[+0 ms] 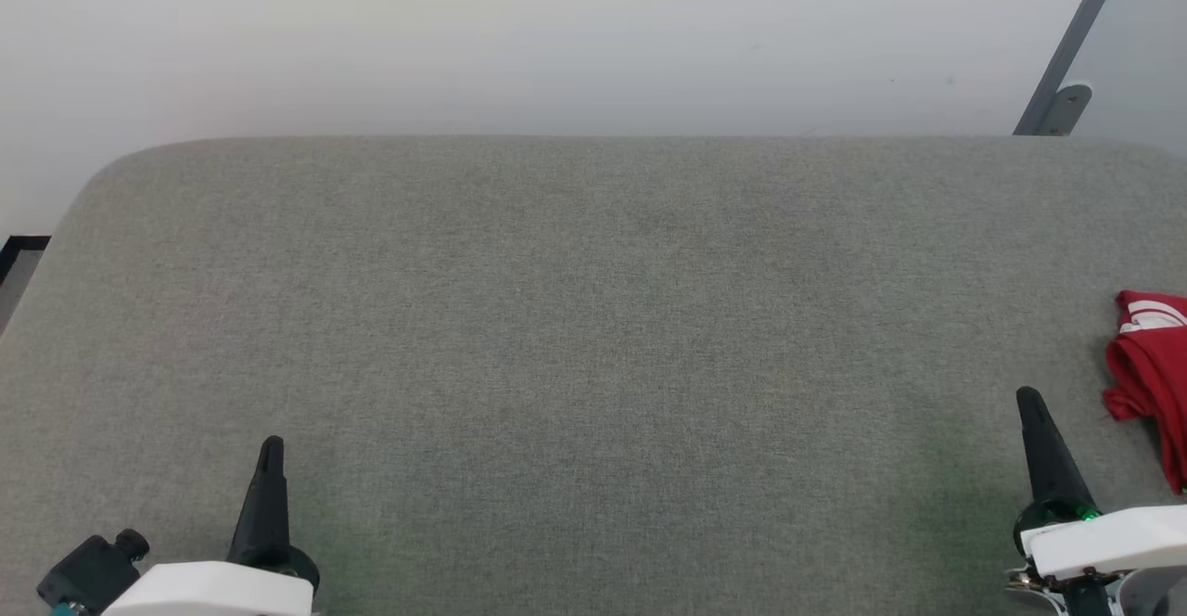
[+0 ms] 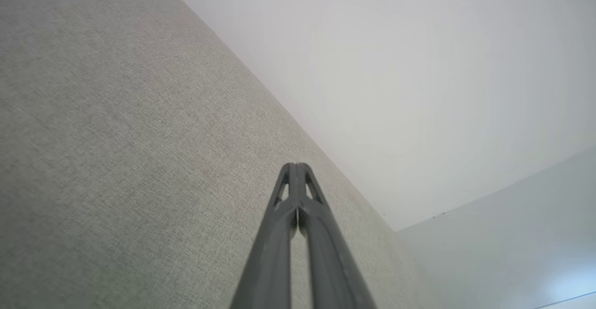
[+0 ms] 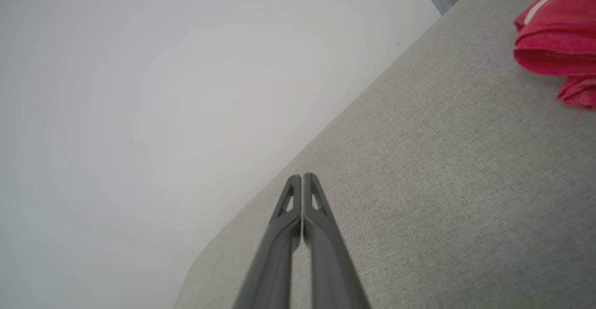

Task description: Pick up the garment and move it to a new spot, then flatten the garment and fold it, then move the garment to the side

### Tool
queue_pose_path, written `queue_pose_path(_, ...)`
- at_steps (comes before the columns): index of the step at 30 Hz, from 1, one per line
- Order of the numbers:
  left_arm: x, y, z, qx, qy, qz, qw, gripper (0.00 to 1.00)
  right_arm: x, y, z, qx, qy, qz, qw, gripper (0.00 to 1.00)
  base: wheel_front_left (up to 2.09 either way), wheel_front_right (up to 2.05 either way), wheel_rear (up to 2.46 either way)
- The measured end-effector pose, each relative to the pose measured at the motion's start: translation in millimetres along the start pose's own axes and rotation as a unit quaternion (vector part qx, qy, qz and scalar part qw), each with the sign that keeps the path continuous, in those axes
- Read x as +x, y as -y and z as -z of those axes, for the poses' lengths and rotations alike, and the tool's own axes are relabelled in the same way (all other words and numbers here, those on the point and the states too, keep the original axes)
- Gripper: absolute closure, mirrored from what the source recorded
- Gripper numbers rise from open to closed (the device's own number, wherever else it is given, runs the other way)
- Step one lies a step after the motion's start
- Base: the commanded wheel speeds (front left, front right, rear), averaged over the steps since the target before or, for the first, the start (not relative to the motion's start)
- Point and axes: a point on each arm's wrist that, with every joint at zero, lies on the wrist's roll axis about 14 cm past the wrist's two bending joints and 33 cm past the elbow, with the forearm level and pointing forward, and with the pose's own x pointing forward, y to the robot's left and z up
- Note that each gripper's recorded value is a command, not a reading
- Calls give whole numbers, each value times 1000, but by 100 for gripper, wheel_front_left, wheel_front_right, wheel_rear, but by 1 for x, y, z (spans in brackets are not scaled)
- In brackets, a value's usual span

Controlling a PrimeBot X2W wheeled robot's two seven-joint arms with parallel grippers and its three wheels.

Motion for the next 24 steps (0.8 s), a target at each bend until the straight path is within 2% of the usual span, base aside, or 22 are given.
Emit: queue_pose_path(24, 13, 12, 1, -130, -11, 10, 991, 100, 5, -5, 5, 127, -4, 3, 992, 100, 0, 0, 0)
